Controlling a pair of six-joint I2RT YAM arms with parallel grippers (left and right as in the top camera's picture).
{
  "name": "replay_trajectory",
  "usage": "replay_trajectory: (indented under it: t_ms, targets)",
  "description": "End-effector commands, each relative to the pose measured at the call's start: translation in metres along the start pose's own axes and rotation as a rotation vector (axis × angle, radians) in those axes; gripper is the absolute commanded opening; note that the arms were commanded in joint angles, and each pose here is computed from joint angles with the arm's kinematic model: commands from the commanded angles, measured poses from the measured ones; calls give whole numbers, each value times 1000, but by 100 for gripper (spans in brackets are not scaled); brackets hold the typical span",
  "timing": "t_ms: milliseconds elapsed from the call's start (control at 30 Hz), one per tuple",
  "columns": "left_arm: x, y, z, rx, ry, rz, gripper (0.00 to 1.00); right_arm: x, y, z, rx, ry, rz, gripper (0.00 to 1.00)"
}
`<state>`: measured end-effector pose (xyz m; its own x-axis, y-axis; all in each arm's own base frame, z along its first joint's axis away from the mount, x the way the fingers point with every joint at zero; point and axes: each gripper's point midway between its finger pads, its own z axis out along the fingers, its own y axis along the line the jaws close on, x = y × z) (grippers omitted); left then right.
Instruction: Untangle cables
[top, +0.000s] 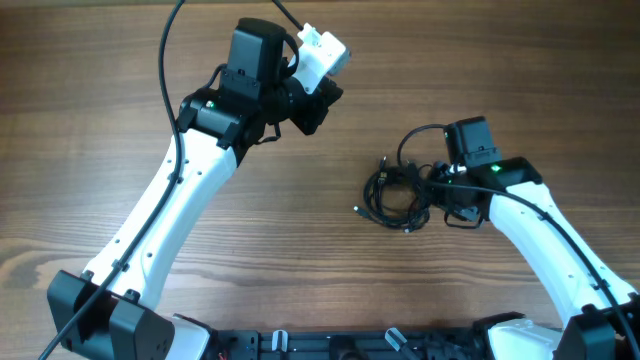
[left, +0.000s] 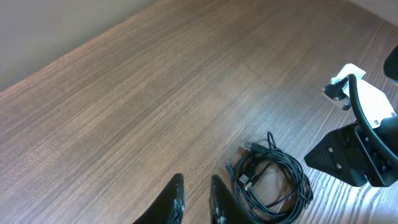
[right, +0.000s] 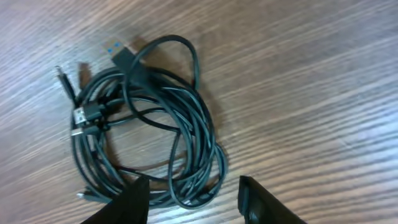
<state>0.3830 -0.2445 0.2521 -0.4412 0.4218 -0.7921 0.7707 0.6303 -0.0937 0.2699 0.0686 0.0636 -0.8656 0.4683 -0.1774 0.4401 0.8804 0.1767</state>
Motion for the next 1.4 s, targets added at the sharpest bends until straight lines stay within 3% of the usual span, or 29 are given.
replay_trajectory:
  t_ms: [0,367,467,700,1367]
  targets:
    - [-1,2,1,-6,5,-5,15,-3,-9,1,84,-53,63,51]
    - [5,2,0,-3,27,-9,15,28,2,26,120,62,31,54]
    - [6,2,0,-3,31,-11,15,34,2,26,123,85,51,59]
    - [14,0,0,5,60,-25,15,26,-5,26,162,32,69,53]
    - [23,-5,-1,30,96,-42,15,25,-11,49,181,6,64,54]
